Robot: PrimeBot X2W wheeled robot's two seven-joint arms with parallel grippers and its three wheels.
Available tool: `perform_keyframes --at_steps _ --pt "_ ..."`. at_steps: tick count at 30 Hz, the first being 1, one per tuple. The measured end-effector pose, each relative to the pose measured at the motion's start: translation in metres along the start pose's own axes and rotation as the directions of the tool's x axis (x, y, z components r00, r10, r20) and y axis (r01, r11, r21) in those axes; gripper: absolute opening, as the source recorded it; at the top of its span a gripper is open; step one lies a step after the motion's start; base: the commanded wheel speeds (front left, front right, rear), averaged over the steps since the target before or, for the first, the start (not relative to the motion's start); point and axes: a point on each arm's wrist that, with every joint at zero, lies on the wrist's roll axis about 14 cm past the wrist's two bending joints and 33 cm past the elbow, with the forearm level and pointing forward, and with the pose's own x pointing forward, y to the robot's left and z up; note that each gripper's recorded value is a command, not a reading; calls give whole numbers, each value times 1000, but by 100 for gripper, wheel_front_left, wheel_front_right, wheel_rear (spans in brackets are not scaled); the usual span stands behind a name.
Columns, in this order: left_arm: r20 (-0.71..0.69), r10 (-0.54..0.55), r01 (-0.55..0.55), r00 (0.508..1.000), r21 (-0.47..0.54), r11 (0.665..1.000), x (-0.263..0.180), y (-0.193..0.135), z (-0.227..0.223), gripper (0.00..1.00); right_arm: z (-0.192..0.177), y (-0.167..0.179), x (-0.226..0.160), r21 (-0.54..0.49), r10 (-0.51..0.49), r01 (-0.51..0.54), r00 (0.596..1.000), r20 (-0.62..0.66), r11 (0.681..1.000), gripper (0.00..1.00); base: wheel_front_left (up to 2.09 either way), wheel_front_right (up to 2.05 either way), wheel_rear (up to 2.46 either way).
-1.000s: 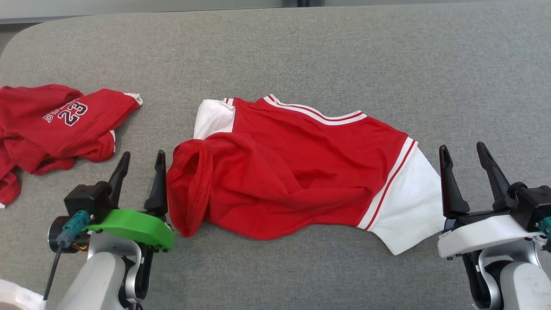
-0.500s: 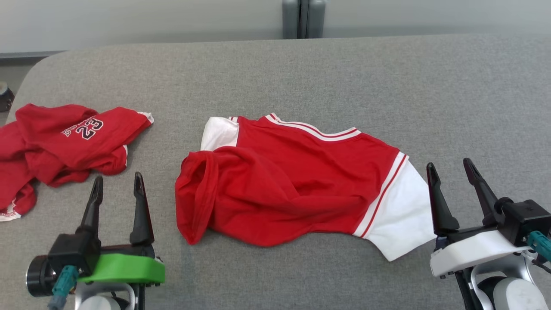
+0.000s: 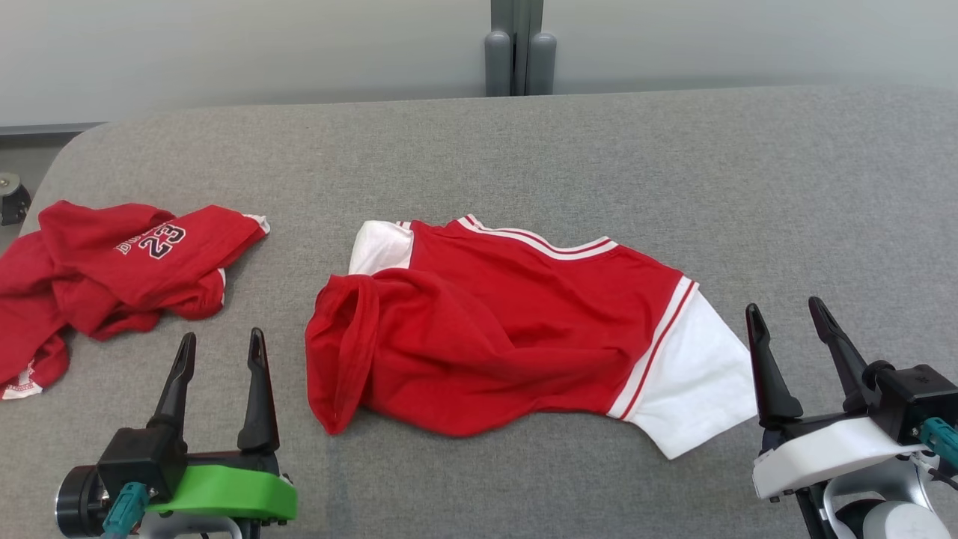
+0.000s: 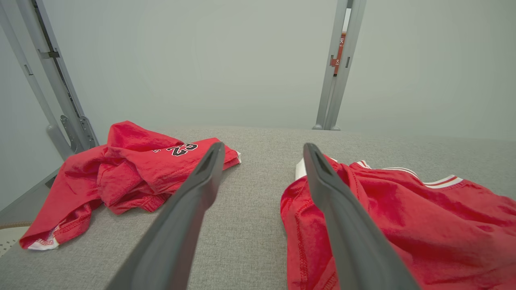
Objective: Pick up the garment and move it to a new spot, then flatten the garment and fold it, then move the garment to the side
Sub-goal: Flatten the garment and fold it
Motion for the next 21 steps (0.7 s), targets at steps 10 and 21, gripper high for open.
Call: perform_keyframes --at_steps 10,21 --pt "8 -95 94 995 50 994 3 -24 6 100 -2 0 2 1 2 -2 1000 -5 1000 100 0 0 0" --pt "-306 -212 221 928 -4 975 -10 -65 -81 100 -16 -1 13 10 3 -3 999 -42 1000 100 0 0 0"
